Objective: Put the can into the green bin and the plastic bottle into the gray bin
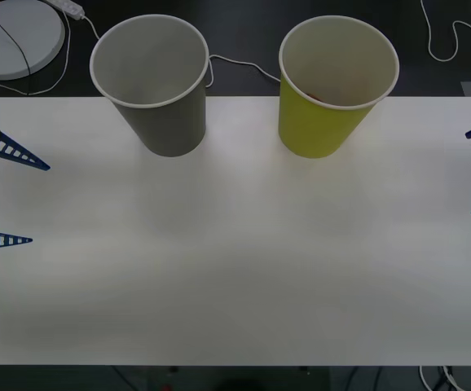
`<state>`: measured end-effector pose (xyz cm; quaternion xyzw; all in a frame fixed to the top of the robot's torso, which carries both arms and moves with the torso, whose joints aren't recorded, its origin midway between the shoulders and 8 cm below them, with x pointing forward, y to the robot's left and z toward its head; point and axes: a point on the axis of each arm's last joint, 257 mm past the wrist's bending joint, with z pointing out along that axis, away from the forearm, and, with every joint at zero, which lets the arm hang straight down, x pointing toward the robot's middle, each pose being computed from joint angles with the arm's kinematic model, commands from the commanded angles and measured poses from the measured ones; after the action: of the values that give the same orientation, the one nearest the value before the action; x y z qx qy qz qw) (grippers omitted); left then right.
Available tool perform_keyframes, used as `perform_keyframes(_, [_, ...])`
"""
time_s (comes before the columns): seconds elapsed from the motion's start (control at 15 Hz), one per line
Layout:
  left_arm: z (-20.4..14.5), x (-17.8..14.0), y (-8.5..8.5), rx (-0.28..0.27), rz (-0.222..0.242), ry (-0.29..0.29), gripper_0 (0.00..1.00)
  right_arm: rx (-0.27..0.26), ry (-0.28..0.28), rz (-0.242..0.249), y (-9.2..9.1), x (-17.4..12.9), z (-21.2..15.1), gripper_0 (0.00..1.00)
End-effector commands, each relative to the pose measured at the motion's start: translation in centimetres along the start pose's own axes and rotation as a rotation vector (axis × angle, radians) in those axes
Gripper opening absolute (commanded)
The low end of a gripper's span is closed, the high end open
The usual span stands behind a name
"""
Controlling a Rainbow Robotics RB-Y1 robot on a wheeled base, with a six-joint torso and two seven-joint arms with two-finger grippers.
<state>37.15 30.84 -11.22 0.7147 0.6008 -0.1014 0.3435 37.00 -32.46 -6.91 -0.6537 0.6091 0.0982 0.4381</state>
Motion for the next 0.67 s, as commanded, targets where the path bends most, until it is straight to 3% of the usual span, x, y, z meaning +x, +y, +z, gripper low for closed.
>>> perform_keyframes(0.07, [0.0,0.0,0.0,0.000,0.000,0.000,1.00,0.006,0.030,-0.021,1.1,1.0,0.4,1.00])
perform_keyframes(0.4, [0.0,0.0,0.0,0.000,0.000,0.000,1.00,0.017,0.053,-0.047,2.5,2.2,2.6,1.00])
perform_keyframes(0.67, [0.0,0.0,0.0,0.000,0.000,0.000,1.00,0.023,0.022,-0.029,3.8,2.7,4.3,1.00])
